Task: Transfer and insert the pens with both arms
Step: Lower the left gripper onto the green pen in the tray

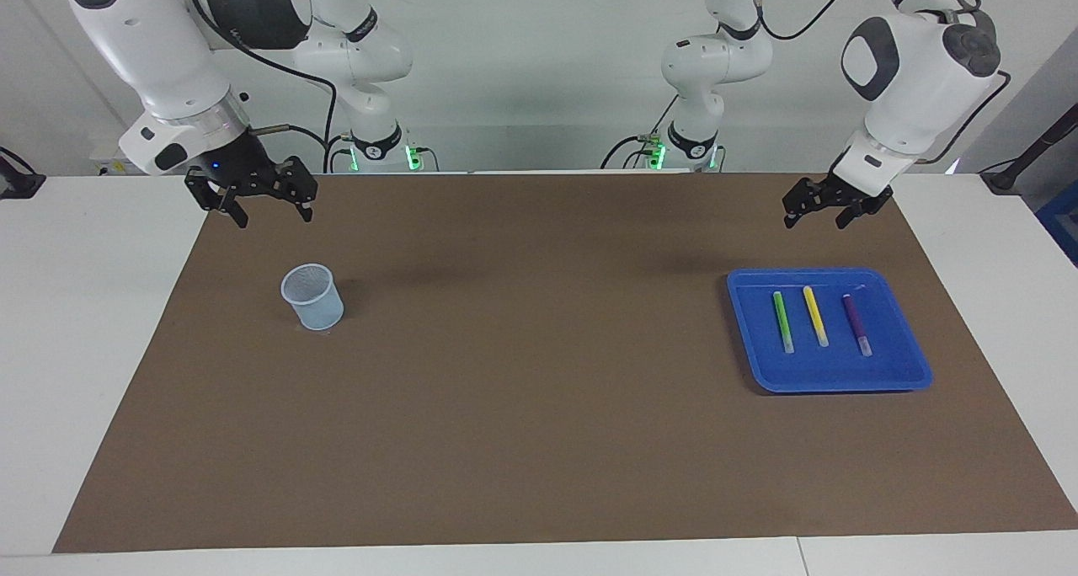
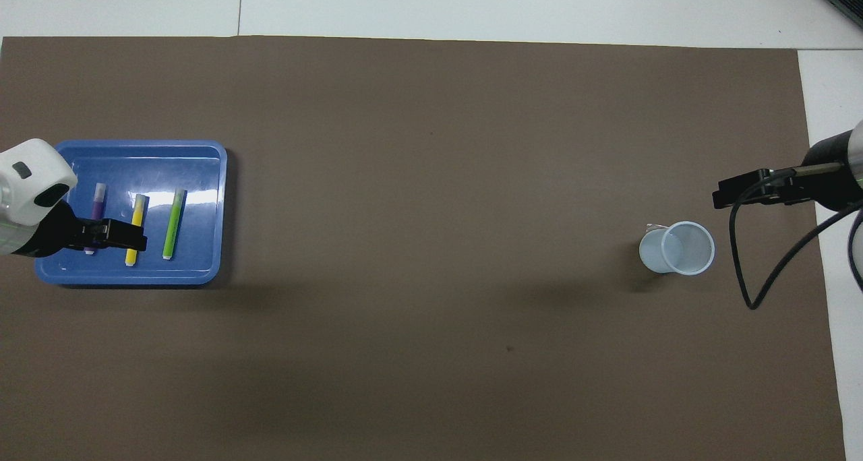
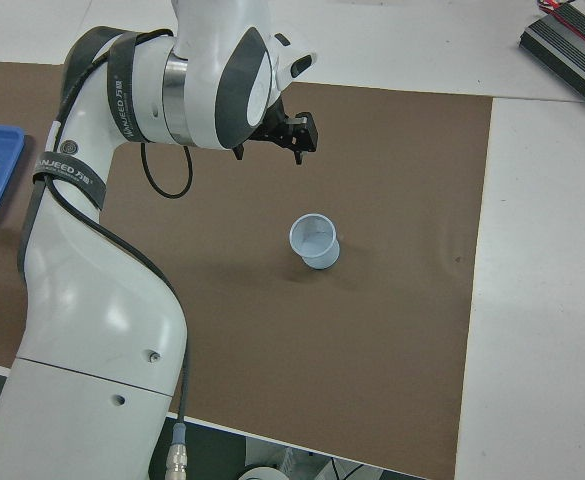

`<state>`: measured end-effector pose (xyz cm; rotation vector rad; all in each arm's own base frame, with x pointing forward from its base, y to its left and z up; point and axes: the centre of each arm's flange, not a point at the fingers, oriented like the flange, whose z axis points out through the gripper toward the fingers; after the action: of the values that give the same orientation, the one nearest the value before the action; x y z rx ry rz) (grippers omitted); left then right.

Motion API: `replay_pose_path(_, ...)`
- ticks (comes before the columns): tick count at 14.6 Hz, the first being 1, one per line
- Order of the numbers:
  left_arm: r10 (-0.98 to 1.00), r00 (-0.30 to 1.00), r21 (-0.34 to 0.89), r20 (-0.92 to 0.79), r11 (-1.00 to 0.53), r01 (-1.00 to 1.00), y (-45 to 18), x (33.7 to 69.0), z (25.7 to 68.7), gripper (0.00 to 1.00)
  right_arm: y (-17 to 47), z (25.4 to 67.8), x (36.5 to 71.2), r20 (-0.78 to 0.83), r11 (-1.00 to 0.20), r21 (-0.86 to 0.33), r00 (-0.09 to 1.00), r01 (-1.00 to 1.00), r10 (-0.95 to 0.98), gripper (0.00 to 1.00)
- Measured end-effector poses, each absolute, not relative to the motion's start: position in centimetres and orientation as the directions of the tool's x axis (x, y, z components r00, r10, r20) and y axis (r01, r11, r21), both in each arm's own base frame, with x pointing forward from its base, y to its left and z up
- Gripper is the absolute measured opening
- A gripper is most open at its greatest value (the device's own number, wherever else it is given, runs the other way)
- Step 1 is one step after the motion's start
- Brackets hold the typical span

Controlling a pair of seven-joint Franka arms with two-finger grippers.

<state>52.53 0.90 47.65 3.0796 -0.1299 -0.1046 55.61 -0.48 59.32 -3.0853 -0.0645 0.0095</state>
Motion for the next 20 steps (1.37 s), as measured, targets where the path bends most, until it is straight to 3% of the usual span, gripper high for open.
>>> replay_pose_path(7, -0.148, 0.988, 0.067, -0.033, -0.987, -0.146, 1.4, 55.5, 37.5, 1.0, -0.5, 59.3, 55.6, -0.005, -0.998, -0.056, 0.999, 0.042, 0.042, 1.0)
replay_pose_path(17, -0.155, 0.988, 0.069, -0.008, -0.986, -0.154, 1.7, 57.7, 28.8, 1.0, -0.5, 59.3, 55.6, -0.005, -0.998, -0.056, 0.999, 0.042, 0.042, 1.0)
replay_pose_path(18, -0.156, 0.988, 0.068, -0.004, -0.985, -0.155, 1.7, 57.8, 28.8, 0.91, -0.5, 59.3, 55.6, -0.005, -0.998, -0.056, 0.999, 0.042, 0.042, 1.0)
replay_pose_path(20, -0.158, 0.988, 0.067, 0.001, -0.985, -0.157, 1.7, 57.9, 29.0, 0.87, -0.5, 59.3, 55.6, -0.005, -0.998, -0.056, 0.999, 0.042, 0.042, 1.0)
